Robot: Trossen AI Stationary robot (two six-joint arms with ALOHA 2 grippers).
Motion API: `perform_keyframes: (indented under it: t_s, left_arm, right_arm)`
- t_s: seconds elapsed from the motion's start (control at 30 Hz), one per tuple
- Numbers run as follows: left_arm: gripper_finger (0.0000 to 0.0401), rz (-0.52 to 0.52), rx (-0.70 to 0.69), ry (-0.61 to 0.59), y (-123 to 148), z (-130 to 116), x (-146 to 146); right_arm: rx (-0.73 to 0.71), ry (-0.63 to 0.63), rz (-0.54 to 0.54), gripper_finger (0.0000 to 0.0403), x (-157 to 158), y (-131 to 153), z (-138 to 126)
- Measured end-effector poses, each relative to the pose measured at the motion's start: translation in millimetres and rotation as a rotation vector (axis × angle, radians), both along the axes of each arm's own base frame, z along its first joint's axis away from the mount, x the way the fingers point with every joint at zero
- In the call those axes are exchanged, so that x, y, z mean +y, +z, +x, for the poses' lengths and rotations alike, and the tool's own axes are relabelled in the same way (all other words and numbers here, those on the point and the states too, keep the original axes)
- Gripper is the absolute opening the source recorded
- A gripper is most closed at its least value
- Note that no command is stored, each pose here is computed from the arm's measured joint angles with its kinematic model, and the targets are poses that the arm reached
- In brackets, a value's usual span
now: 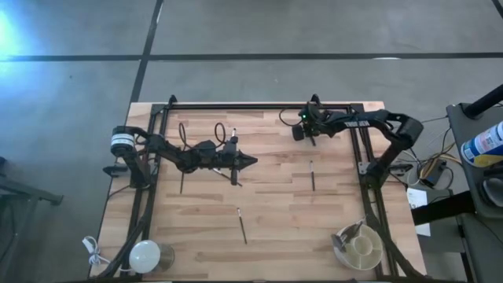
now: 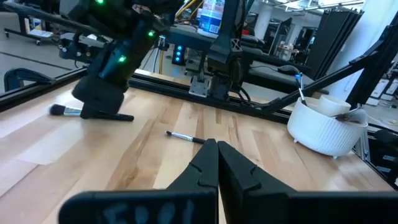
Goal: Put items in baskets/containers
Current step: Put the black blush brush into the white organizer
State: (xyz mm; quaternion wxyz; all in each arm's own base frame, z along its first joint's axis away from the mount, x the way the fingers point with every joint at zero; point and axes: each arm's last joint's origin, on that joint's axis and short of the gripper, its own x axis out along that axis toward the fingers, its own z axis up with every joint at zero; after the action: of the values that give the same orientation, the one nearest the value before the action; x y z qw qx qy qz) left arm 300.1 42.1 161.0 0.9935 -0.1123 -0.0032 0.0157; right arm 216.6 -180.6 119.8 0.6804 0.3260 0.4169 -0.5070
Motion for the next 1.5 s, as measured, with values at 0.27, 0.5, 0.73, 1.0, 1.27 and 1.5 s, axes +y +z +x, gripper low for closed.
perform_keyframes:
  t_s: [0.27, 0.5, 0.73, 1.0, 1.27, 1.5]
  left_arm:
    - [0.0, -0.033, 0.008, 0.041, -1, 0, 2]
    - [0.0, -0.095, -0.004, 0.058, 1, 2, 3]
    - [0.0031, -0.155, -0.045, 0.05, 11, 9, 4]
    - [0.0095, -0.189, -0.123, 0.042, 32, 24, 6]
    - [0.0117, -0.188, -0.14, 0.076, 54, 43, 9]
    - [0.0117, -0.173, -0.146, 0.14, 60, 48, 12]
  right_arm:
    - [-0.009, 0.127, -0.007, 0.0034, 34, 5, -6]
    - [-0.218, 0.259, -0.098, 0.0034, 80, 13, -15]
    - [-0.577, 0.429, -0.263, 0.0034, 119, 32, -13]
    - [-0.845, 0.613, -0.471, 0.0034, 148, 60, 2]
    - [-0.803, 0.698, -0.584, 0.0033, 164, 78, 30]
    - [-0.756, 0.768, -0.619, 0.0034, 170, 78, 49]
